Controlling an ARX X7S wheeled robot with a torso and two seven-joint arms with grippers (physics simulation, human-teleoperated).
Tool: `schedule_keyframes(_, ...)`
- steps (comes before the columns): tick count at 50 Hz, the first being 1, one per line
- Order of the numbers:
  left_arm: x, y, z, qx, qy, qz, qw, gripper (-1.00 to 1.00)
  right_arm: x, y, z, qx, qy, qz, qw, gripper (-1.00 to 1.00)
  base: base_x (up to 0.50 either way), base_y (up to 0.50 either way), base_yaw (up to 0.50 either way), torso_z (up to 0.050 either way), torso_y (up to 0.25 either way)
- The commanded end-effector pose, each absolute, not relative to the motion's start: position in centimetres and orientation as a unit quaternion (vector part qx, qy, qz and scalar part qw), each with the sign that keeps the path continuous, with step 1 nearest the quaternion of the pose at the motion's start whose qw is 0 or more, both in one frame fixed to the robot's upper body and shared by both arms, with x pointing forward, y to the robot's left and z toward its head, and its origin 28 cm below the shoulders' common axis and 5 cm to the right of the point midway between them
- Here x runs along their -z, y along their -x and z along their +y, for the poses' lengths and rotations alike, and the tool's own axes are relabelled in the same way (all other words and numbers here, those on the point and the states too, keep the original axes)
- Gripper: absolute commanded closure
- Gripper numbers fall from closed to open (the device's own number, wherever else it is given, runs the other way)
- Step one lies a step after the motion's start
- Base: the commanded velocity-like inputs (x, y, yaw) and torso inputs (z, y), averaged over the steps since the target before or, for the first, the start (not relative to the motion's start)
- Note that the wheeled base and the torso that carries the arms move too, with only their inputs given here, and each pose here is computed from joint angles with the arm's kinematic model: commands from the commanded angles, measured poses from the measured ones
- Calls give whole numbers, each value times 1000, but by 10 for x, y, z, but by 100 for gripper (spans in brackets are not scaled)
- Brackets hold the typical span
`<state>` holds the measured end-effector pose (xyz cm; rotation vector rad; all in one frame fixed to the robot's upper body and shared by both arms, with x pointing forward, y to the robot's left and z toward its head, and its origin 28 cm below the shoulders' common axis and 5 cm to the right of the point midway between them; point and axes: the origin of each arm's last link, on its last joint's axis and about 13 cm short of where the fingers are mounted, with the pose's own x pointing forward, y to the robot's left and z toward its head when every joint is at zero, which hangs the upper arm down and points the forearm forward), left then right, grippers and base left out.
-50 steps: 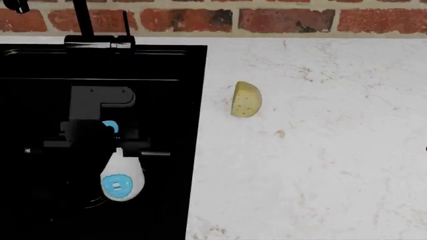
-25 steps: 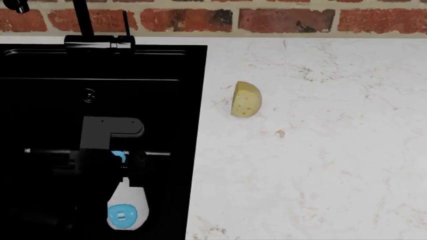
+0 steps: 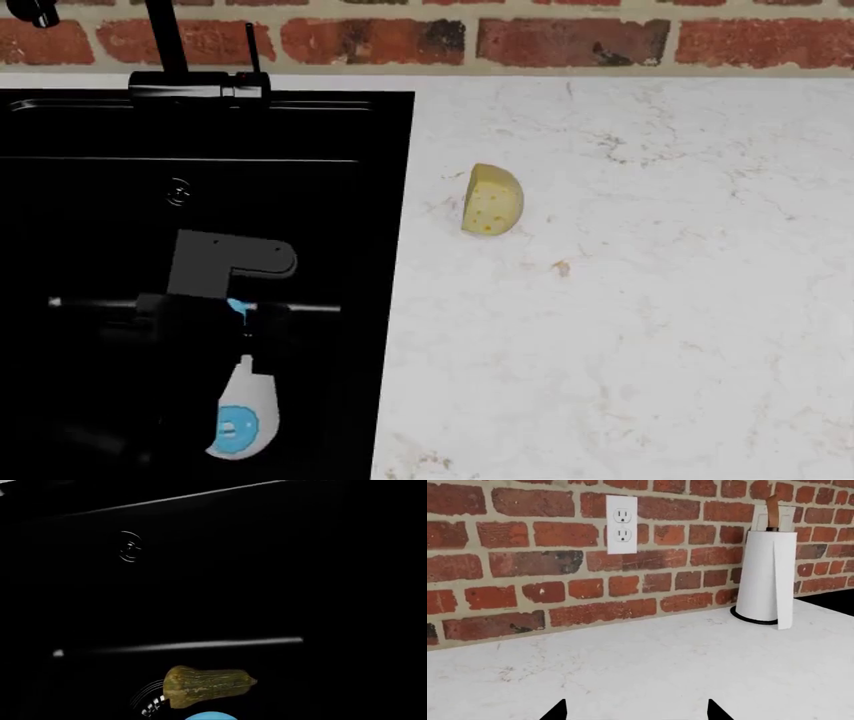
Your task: Pick the milk from the counter and place it in the sink
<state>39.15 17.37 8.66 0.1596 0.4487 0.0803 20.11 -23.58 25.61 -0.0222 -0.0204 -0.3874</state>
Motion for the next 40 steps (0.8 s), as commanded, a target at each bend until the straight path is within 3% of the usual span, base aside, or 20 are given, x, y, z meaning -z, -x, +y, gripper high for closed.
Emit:
schedule_keyframes(1, -71, -383, 171, -44, -100, 252, 961, 100, -256, -198, -235, 192, 4, -19, 981, -100, -13, 0, 0, 0, 0)
schedule_keyframes(22, -71, -382, 171, -34, -86, 261, 961, 100, -261, -200, -233, 190, 7, -20, 982, -100, -3, 0, 1, -1, 0)
schedule_keyframes(23, -71, -382, 171, -34, -81, 262, 961, -100, -261, -200, -234, 190, 8, -20, 982, -100, -12, 0, 0, 0, 0)
schedule_keyframes(40, -72, -383, 171, -33, -60, 263, 962, -100, -261, -200, -233, 188, 8, -21, 982, -100, -3, 0, 1, -1, 0)
